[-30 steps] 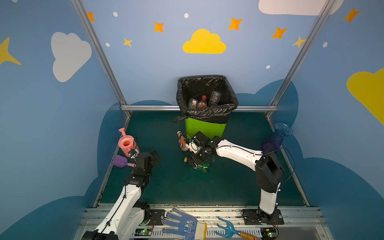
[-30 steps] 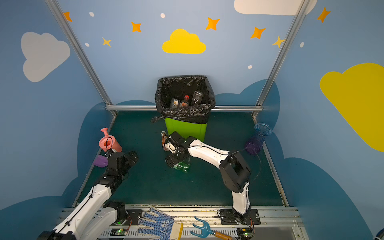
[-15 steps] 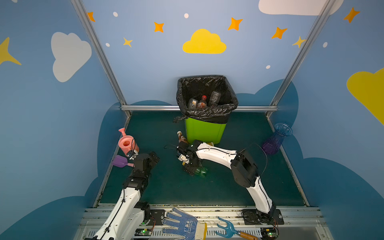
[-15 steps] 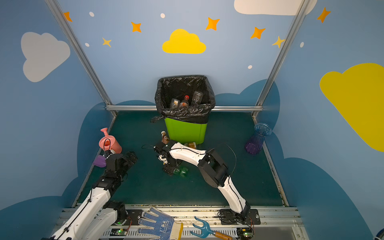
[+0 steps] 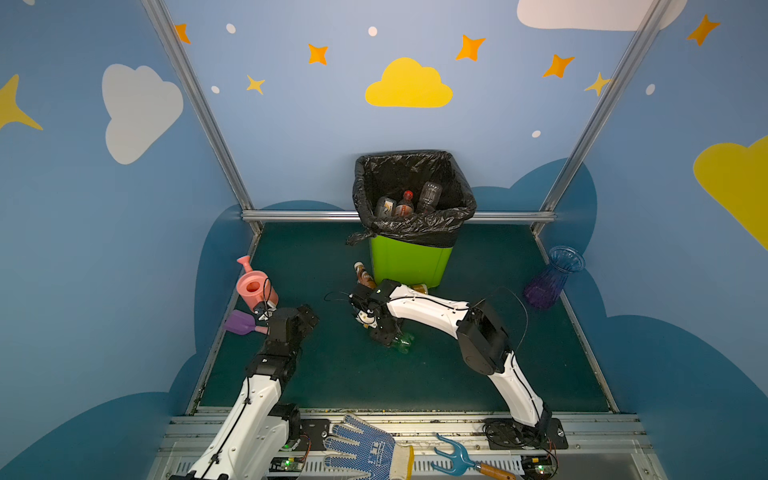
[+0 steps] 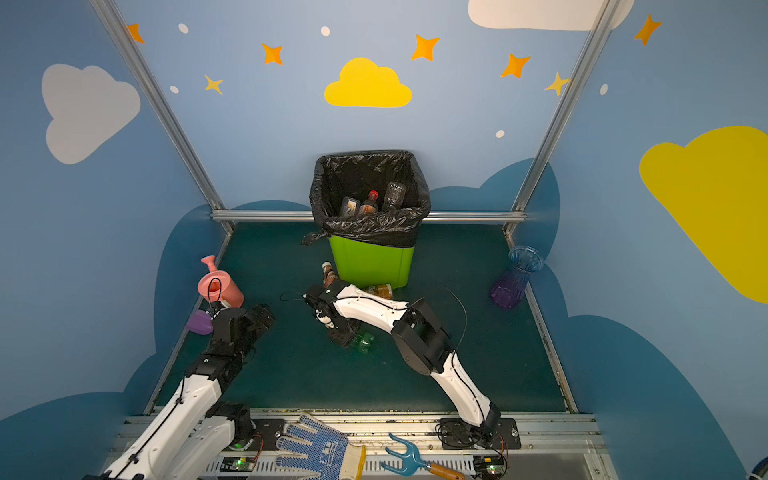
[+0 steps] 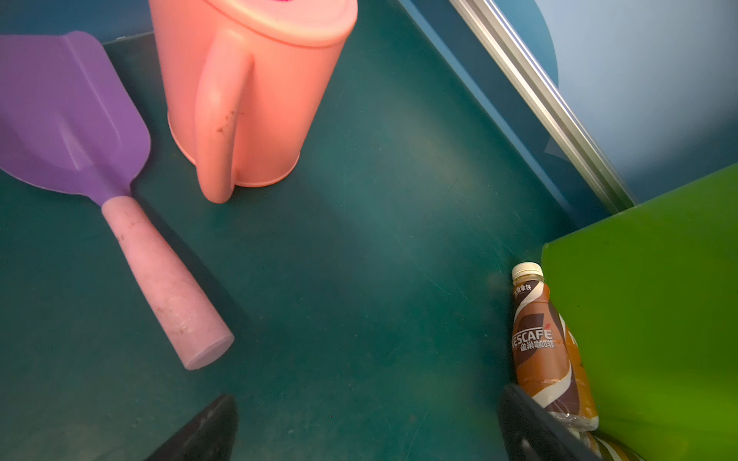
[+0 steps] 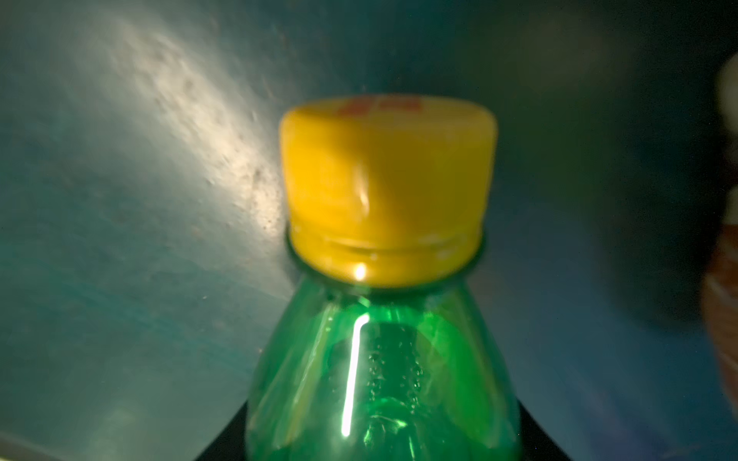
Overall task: Throw the plastic bottles in the bin
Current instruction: 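Lift the green bottle over the bin with the right gripper and release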
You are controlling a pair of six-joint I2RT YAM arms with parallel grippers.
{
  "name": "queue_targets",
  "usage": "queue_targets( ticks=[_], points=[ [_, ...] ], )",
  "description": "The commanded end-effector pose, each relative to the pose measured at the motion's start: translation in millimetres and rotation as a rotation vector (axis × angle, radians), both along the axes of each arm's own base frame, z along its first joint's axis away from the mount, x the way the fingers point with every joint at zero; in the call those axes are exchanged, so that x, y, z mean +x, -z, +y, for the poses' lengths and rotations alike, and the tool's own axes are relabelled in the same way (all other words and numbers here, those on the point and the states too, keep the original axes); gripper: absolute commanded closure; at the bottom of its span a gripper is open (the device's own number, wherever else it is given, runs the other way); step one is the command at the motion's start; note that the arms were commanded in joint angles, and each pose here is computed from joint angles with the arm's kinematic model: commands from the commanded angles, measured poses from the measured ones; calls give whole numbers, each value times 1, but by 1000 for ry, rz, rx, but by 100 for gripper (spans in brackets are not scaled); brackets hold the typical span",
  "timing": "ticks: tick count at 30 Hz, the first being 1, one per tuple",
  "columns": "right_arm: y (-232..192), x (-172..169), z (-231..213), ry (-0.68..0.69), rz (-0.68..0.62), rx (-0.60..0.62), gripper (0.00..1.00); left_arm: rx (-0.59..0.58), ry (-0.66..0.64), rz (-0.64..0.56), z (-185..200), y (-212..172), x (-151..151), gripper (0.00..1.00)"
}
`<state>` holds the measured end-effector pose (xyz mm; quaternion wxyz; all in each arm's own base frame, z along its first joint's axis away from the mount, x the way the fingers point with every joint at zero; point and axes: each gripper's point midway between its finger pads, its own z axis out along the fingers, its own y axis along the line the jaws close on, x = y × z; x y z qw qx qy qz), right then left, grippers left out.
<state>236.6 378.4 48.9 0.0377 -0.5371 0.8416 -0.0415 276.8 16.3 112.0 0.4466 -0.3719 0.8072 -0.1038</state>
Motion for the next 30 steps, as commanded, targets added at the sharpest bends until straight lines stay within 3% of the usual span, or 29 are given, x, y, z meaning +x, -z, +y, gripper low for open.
queue_targets(
  ticks=[1, 5, 8, 13, 16, 19, 22, 27, 29, 30],
  points=[
    [-95, 18, 21, -9, -151, 192, 48, 21, 5, 29, 2, 8, -2, 0],
    [-227, 40, 35, -45, -406, 433, 50, 23, 19, 38, 0, 9, 3, 0],
    [-360, 40, 32, -102, -701, 685, 52, 28, 32, 58, -2, 11, 8, 0],
    [-562, -15, -11, -250, -1225, 1106, 53, 8, 73, 94, -11, 14, 23, 0],
    [-622, -38, -49, -246, -1382, 1294, 54, -27, 110, 122, -20, 17, 33, 0],
    [-633, -20, -68, -204, -1436, 1332, 53, -65, 168, 159, -33, 19, 42, 0],
    [-602, 50, -70, -46, -1268, 1311, 52, -93, 253, 187, -49, 21, 52, 0],
    [-483, 182, -62, 210, -894, 1144, 43, -141, 281, 206, -62, 22, 61, 0],
    [-464, 205, -75, 302, -814, 1144, 35, -141, 288, 198, -65, 19, 64, 0],
    [-468, 208, -82, 323, -826, 1145, 24, -137, 289, 198, -66, 18, 65, 0]
  ],
)
